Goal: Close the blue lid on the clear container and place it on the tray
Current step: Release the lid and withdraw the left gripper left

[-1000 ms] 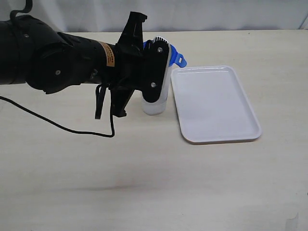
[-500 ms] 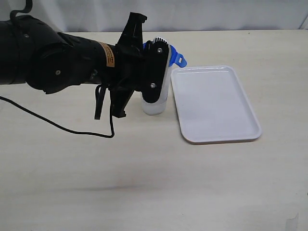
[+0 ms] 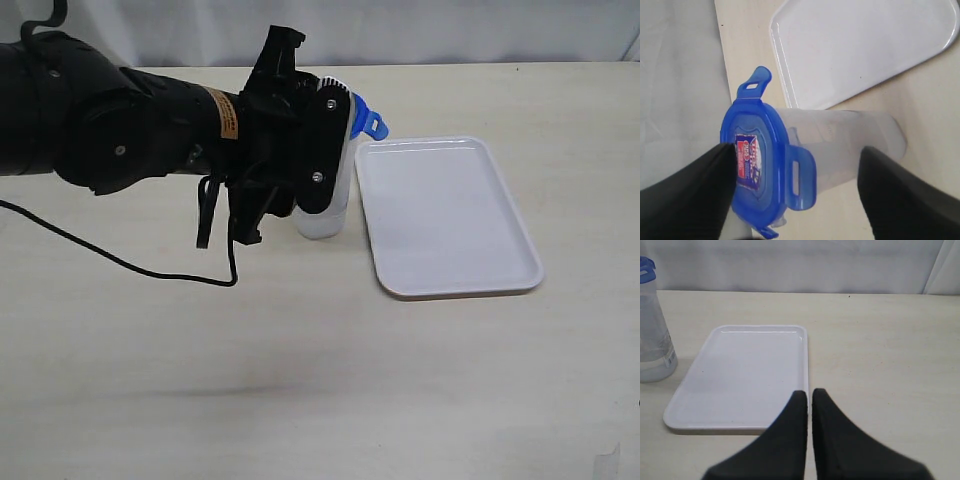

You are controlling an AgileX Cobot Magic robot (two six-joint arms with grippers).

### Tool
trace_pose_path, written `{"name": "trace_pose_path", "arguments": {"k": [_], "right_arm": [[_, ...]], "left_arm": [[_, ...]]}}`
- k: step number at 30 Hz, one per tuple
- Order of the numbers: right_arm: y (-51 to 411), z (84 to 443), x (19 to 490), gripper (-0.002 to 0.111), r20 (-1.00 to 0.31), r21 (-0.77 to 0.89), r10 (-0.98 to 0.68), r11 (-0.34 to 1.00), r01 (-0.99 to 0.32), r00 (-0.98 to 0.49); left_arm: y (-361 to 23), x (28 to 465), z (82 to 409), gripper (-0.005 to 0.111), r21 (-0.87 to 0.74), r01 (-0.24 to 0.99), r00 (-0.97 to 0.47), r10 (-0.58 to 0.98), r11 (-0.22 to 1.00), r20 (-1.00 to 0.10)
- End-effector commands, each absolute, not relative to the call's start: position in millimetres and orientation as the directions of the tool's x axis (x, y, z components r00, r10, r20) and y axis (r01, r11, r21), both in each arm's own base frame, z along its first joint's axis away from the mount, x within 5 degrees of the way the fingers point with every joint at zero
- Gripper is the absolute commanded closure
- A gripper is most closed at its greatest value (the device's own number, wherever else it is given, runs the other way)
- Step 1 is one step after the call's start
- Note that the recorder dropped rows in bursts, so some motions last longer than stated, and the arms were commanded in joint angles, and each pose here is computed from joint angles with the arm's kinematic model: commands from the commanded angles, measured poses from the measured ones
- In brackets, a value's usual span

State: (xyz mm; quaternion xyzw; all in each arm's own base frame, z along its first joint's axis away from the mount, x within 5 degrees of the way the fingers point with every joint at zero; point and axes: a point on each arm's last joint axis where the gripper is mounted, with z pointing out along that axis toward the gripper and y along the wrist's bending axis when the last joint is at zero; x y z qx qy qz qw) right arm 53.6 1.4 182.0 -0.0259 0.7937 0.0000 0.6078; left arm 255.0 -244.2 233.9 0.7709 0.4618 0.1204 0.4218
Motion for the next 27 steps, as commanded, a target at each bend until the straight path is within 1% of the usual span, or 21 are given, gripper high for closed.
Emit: {"name": "trace_pose_path", "arguments": {"k": [1,3,6,14,17,19,20,21,22,23,24,27], "right_arm": [[1.1,182.0,53.4,0.104,-0.966,-0.036,-0.044,0.999,-0.036,-0.254],[1.1,182.0,53.4,0.104,-0.966,-0.036,-0.044,0.999,-0.036,-0.254],[1.1,182.0,53.4,0.104,-0.966,-0.036,-0.044,0.999,-0.036,-0.254],[1.1,182.0,53.4,0.104,-0.966,-0.036,-0.044,0.999,-0.036,-0.254],[1.1,182.0,53.4,0.104,-0.966,-0.036,-0.044,0.999,-0.036,-0.254],[1.1,182.0,53.4,0.104,-0.966,-0.036,-0.044,0.999,-0.036,-0.254],[1.1,182.0,53.4,0.104,-0.966,-0.036,-0.044,0.999,-0.036,-0.254],[1.1,182.0,53.4,0.104,-0.966,-0.036,-0.044,0.999,-0.036,-0.254],[1.1,182.0,53.4,0.104,-0.966,-0.036,-0.044,0.999,-0.036,-0.254],[1.1,182.0,53.4,0.104,-0.966,-0.036,-0.044,0.999,-0.036,-0.254],[1.1,182.0,53.4,0.104,-0.966,-0.036,-0.044,0.999,-0.036,-0.254],[1.1,182.0,53.4,0.104,-0.966,-0.036,-0.044,0.999,-0.036,-0.254]], "left_arm": [[-242.7,255.4,240.9,0.040,0.766,0.614,0.531,0.817,-0.190,-0.223],[-241.1,253.7,246.9,0.040,0.774,0.609,0.530,0.816,-0.177,-0.231],[-232.9,256.0,258.0,0.040,0.786,0.605,0.504,0.825,-0.126,-0.255],[-191.2,271.3,276.4,0.041,0.726,0.679,0.275,0.879,0.109,-0.389],[-179.3,276.7,280.2,0.041,0.685,0.691,0.172,0.868,0.230,-0.465],[-173.2,282.6,284.7,0.044,0.620,0.676,0.065,0.806,0.397,-0.588],[-165.5,291.5,288.1,0.055,0.528,0.635,-0.036,0.705,0.563,-0.709],[-162.1,295.6,288.7,0.062,0.495,0.615,-0.064,0.665,0.613,-0.744],[-154.4,304.3,286.4,0.080,0.450,0.581,-0.107,0.612,0.678,-0.784],[-151.0,308.2,283.3,0.090,0.444,0.573,-0.122,0.607,0.689,-0.785],[-145.2,316.2,277.4,0.107,0.435,0.554,-0.140,0.595,0.710,-0.792],[-138.4,333.0,266.9,0.107,0.418,0.506,-0.132,0.546,0.755,-0.827]]}}
